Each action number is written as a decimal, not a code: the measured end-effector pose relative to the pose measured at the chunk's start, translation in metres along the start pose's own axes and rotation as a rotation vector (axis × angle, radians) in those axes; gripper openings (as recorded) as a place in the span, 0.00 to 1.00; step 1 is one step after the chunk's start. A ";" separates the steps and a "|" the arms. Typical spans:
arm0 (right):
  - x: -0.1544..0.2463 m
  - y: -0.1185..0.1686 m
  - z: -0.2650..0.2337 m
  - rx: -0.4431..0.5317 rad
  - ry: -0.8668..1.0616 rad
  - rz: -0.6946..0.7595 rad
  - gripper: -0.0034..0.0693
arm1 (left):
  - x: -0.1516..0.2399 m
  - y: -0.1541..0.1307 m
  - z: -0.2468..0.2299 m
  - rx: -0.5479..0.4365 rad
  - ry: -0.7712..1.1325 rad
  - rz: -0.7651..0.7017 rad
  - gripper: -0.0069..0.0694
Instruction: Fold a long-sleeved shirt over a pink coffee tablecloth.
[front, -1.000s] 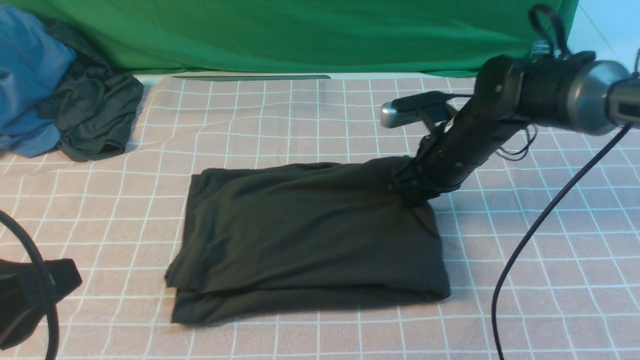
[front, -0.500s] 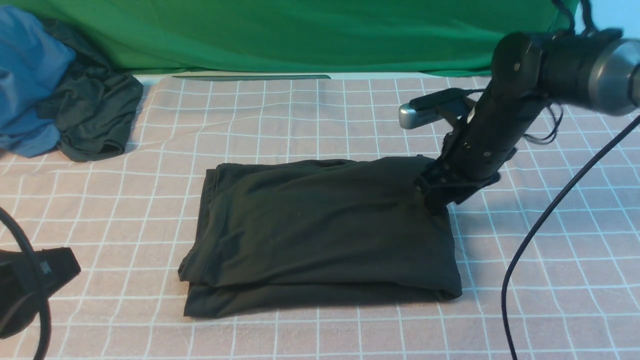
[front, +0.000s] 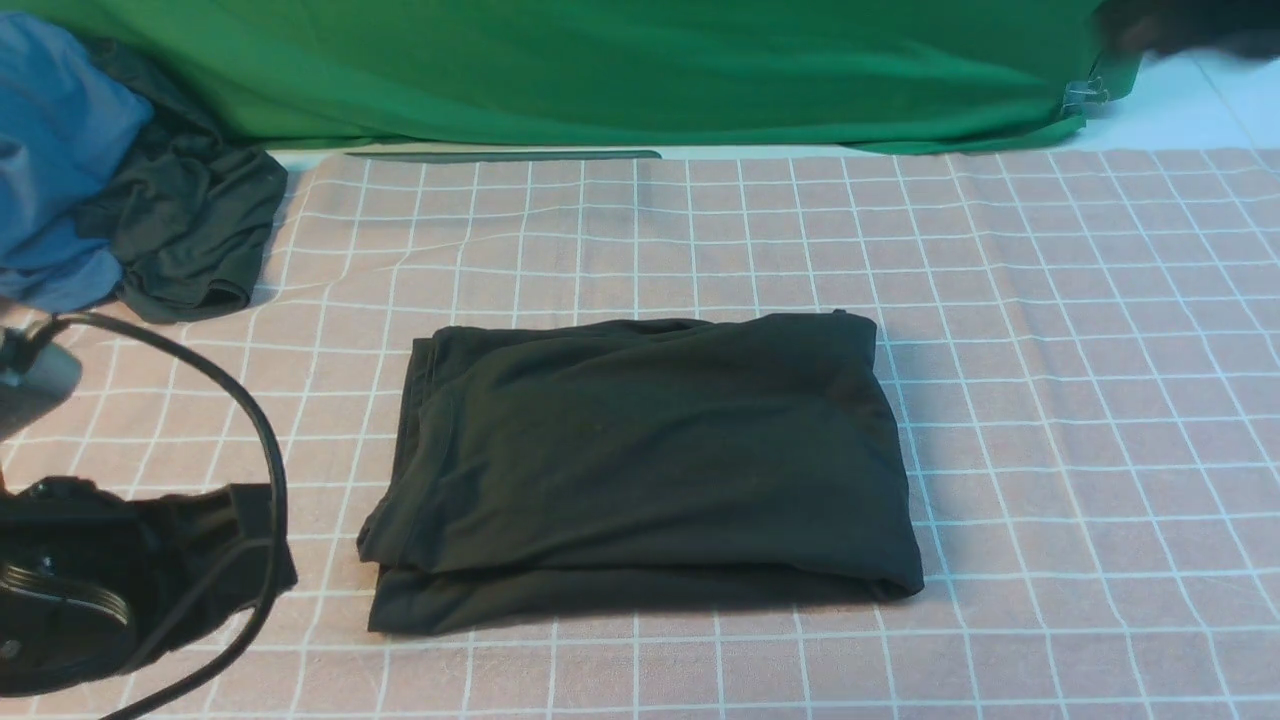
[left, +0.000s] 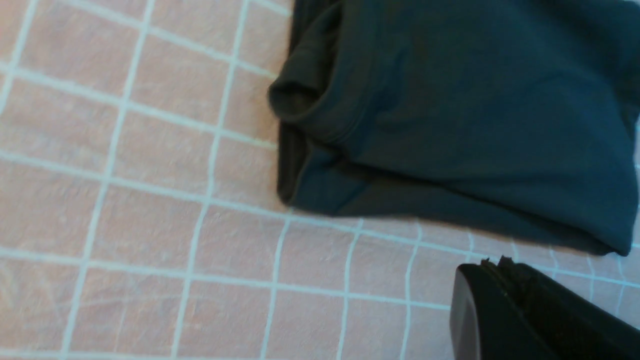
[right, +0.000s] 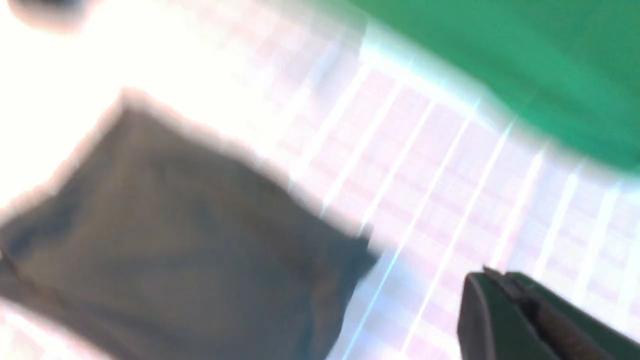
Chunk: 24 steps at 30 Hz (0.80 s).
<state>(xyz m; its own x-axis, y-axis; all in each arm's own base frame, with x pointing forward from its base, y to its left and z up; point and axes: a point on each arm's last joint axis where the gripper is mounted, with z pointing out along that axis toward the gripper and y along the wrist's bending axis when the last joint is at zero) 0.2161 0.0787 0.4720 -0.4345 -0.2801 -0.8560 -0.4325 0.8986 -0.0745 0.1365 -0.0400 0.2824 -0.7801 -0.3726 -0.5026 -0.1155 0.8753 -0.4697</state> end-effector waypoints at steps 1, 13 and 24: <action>0.001 0.001 -0.018 0.009 -0.052 0.001 0.10 | 0.000 0.000 0.000 0.005 -0.006 0.011 0.13; 0.115 0.022 -0.137 0.096 -0.614 0.026 0.10 | -0.003 0.000 -0.006 -0.003 -0.069 0.138 0.13; 0.180 0.026 -0.116 0.128 -0.845 0.054 0.12 | 0.012 0.001 -0.055 0.056 -0.301 0.202 0.13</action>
<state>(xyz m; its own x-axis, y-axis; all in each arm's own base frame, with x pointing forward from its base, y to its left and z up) 0.0350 0.0125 0.3752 0.3047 0.0646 -0.9503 -0.3132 0.9490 -0.0359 0.0932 -0.0265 0.3158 -0.5671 -0.2754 -0.7762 0.0628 0.9252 -0.3741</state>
